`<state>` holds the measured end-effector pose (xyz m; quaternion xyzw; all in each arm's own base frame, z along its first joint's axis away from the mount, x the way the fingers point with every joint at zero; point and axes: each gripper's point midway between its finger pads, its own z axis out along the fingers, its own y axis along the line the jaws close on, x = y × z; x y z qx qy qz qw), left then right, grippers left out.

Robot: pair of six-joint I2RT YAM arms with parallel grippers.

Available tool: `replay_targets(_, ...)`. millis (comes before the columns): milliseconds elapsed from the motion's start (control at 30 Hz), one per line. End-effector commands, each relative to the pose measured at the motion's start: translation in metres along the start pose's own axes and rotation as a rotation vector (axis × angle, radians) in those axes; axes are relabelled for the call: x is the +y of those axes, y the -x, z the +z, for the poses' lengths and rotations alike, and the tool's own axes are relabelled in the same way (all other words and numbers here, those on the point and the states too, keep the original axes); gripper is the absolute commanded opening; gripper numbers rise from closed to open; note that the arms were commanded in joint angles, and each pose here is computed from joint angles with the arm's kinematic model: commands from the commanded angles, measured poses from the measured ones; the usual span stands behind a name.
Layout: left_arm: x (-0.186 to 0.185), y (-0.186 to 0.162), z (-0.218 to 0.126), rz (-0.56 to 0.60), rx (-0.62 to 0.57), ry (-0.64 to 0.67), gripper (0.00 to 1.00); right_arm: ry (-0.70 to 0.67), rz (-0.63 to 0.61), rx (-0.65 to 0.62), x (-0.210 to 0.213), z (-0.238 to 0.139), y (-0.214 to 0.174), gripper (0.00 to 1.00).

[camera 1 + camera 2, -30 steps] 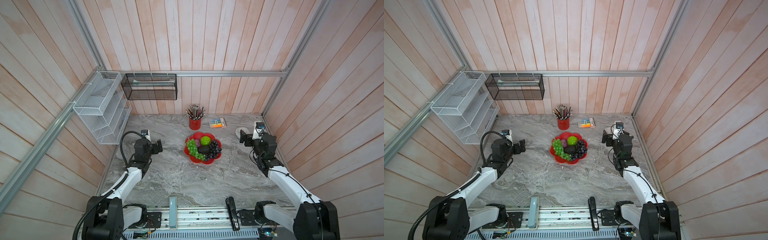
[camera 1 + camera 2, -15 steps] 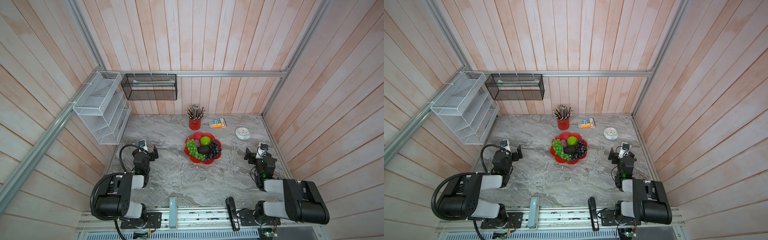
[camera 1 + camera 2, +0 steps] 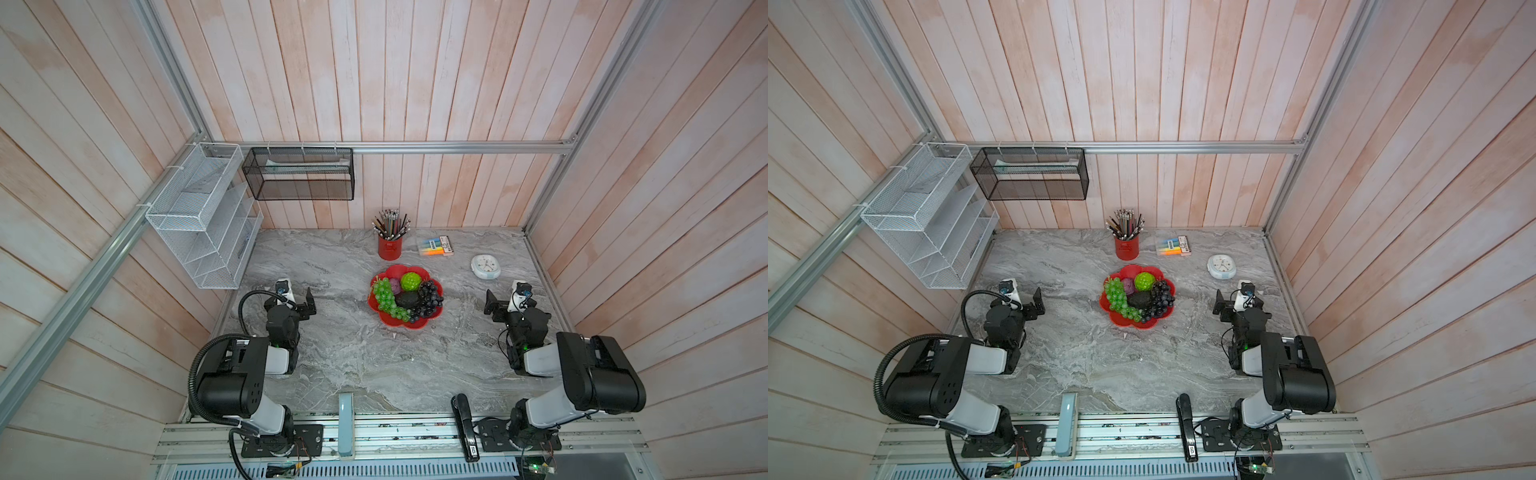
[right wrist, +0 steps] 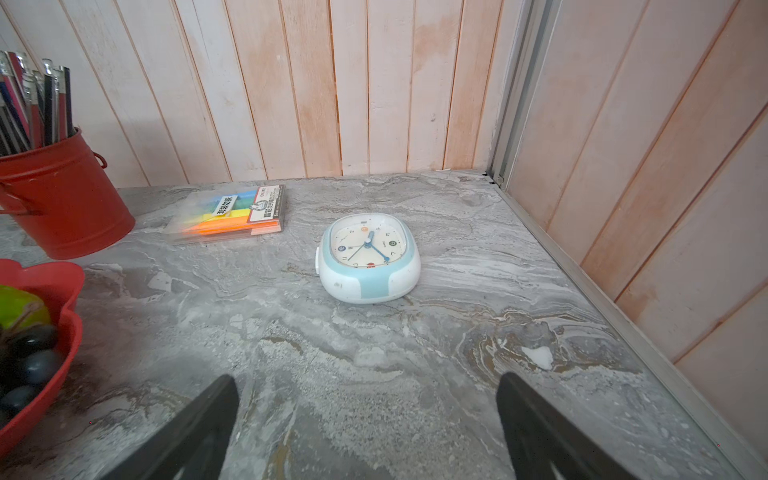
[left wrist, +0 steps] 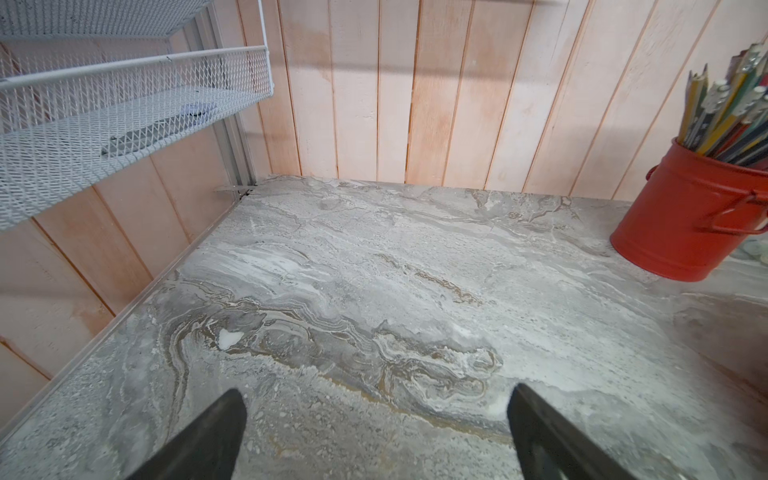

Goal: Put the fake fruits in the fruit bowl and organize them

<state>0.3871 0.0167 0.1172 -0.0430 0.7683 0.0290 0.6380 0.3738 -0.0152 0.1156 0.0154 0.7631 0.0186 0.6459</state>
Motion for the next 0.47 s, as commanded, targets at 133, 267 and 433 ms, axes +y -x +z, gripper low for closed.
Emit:
replay_targets(133, -0.0007, 0.0118, -0.0015, -0.006, -0.048, -0.011, 1.0, 0.017, -0.009, -0.02, 0.0033, 0.003, 0.0098, 0.98)
replay_targets(267, -0.0008, 0.0106, -0.0008, -0.006, -0.043, -0.011, 1.0, 0.015, -0.008, -0.02, 0.0028, 0.003, 0.0099, 0.98)
replay_targets(433, -0.001, 0.0108, 0.0, -0.006, -0.041, -0.011, 1.0, 0.016, -0.008, -0.02, 0.0031, 0.003, 0.0097, 0.98)
